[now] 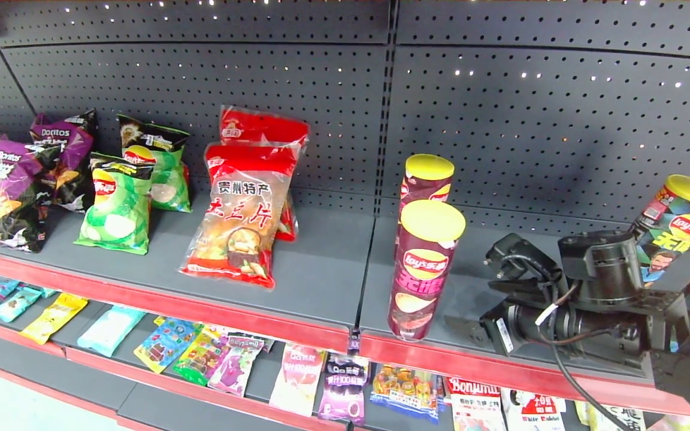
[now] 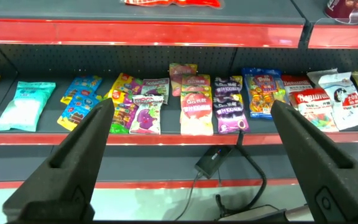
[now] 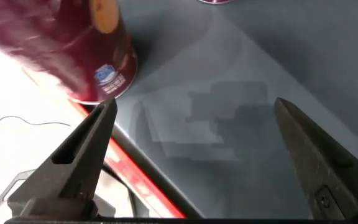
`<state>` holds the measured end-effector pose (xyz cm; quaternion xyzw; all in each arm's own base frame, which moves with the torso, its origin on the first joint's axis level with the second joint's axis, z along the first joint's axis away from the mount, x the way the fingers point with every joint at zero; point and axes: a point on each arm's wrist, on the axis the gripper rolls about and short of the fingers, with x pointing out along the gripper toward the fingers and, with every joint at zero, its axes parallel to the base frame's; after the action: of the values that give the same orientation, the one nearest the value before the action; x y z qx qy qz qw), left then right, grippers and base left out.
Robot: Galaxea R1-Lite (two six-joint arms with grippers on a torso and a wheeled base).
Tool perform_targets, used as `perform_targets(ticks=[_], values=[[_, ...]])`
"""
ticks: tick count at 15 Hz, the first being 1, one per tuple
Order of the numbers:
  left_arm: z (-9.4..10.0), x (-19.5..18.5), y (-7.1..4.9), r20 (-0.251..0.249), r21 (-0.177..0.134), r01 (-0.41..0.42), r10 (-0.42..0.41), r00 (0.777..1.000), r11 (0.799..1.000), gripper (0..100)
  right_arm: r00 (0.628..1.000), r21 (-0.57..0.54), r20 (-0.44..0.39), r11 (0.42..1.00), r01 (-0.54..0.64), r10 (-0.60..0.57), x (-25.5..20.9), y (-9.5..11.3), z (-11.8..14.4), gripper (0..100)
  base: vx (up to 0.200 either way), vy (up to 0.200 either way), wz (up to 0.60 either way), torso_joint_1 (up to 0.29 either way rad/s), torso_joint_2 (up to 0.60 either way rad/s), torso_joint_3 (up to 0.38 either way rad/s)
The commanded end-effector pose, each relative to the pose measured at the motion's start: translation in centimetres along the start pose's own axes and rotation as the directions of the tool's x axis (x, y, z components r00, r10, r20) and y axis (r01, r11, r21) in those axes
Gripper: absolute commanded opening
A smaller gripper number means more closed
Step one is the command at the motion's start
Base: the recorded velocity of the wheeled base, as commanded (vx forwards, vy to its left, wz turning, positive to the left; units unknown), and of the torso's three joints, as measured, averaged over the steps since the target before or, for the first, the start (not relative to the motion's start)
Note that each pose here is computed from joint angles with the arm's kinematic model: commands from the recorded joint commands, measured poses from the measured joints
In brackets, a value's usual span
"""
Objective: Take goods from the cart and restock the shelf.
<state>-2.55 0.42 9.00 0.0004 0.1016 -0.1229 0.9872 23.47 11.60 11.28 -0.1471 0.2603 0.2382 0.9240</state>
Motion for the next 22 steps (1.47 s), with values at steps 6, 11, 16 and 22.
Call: perform_targets(ticks=[6,11,16,22], values=[[0.01,0.01,0.00,-0.002,-0.002,-0.001,0.001,1.000,1.000,100,1.000,0.002,-0.020,1.000,0.006,-0.006,1.26,-0.02,0.09,100,0.000,0.000,0.00,0.000,0.00,0.000],[0.01,0.01,0.00,-0.002,0.000,-0.001,0.001,1.000,1.000,100,1.000,0.003,-0.014,1.000,0.006,-0.005,1.33,-0.01,0.29,100,0.000,0.000,0.00,0.000,0.00,0.000],[0.01,0.01,0.00,-0.002,0.000,0.001,-0.001,1.000,1.000,100,1.000,0.010,-0.008,1.000,-0.001,0.001,1.46,0.17,0.51,100,0.000,0.000,0.00,0.000,0.00,0.000],[0.03,0.01,0.00,0.000,0.000,-0.001,0.001,1.000,1.000,100,1.000,0.012,-0.005,1.000,-0.011,0.011,1.59,0.50,0.66,100,0.000,0.000,0.00,0.000,0.00,0.000]])
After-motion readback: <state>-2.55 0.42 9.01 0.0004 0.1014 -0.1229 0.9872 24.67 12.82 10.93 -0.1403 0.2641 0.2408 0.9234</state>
